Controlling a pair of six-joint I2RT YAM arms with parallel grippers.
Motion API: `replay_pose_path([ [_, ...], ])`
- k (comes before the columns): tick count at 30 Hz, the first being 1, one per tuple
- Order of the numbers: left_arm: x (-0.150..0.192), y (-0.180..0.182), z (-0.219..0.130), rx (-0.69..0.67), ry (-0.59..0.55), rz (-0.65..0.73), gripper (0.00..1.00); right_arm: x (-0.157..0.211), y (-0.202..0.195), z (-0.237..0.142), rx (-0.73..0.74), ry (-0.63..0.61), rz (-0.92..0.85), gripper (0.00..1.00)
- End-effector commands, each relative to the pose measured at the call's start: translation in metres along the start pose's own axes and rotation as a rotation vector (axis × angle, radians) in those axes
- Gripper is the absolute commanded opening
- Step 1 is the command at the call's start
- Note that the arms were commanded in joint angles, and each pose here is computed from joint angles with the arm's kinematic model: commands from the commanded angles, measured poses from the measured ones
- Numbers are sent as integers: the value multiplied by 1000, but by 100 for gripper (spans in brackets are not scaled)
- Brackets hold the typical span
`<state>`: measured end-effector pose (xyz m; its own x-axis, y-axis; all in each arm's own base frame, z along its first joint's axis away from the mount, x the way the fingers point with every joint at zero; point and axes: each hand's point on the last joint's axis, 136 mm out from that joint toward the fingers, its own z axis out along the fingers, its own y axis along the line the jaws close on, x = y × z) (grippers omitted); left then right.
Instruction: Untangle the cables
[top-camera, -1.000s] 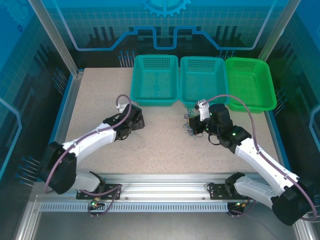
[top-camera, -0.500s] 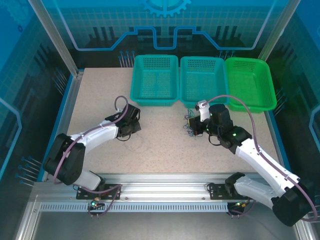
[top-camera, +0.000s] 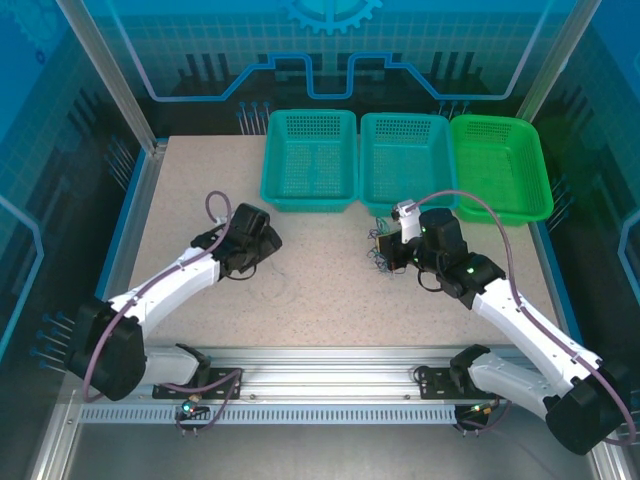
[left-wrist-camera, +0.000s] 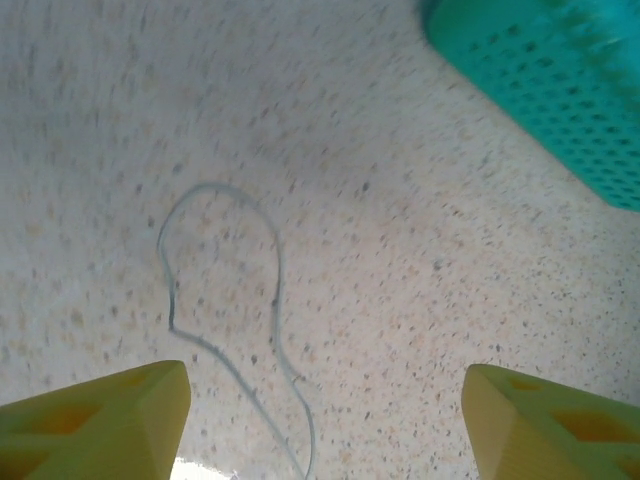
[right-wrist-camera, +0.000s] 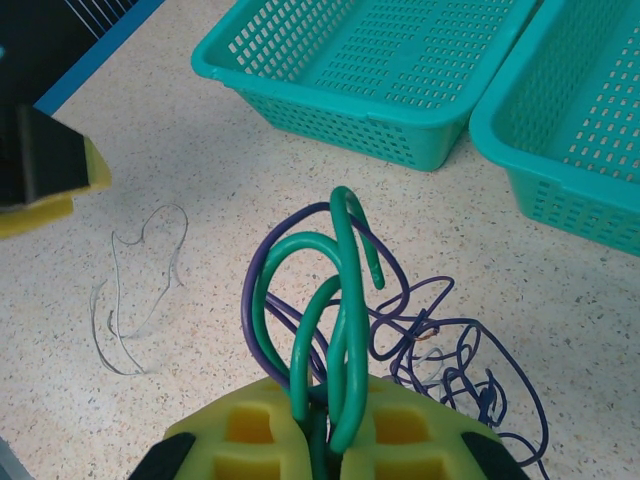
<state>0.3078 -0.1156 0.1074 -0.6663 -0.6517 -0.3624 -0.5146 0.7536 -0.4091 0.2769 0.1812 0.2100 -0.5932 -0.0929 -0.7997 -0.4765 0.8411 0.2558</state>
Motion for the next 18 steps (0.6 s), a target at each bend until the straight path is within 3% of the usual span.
replay_pose_path([
  [1, 30, 0, 18, 50, 131, -189, 79, -4, 4, -1, -13, -11, 4, 0],
  [4, 38, -2, 33, 53, 167, -224, 79, -4, 5, -2, -14, -11, 6, 0],
  [7, 38, -3, 41, 34, 168, -198, 64, -1, 3, -5, -5, -14, 9, 0],
  [8, 37, -4, 43, 39, 166, -188, 55, 0, 3, -7, -3, -18, 10, 0],
  [9, 36, -7, 44, 49, 163, -175, 40, 0, 2, -8, -1, -21, 11, 0],
  [11, 32, -23, 41, 145, 174, -106, 0, 0, 2, -11, 5, -24, 14, 0],
  [13, 23, -52, 22, 325, 157, -25, 0, -1, 2, -14, 6, -29, 15, 0],
  [18, -21, -104, -75, 629, -89, 186, 0, -5, 7, -21, -18, -54, 20, 0],
])
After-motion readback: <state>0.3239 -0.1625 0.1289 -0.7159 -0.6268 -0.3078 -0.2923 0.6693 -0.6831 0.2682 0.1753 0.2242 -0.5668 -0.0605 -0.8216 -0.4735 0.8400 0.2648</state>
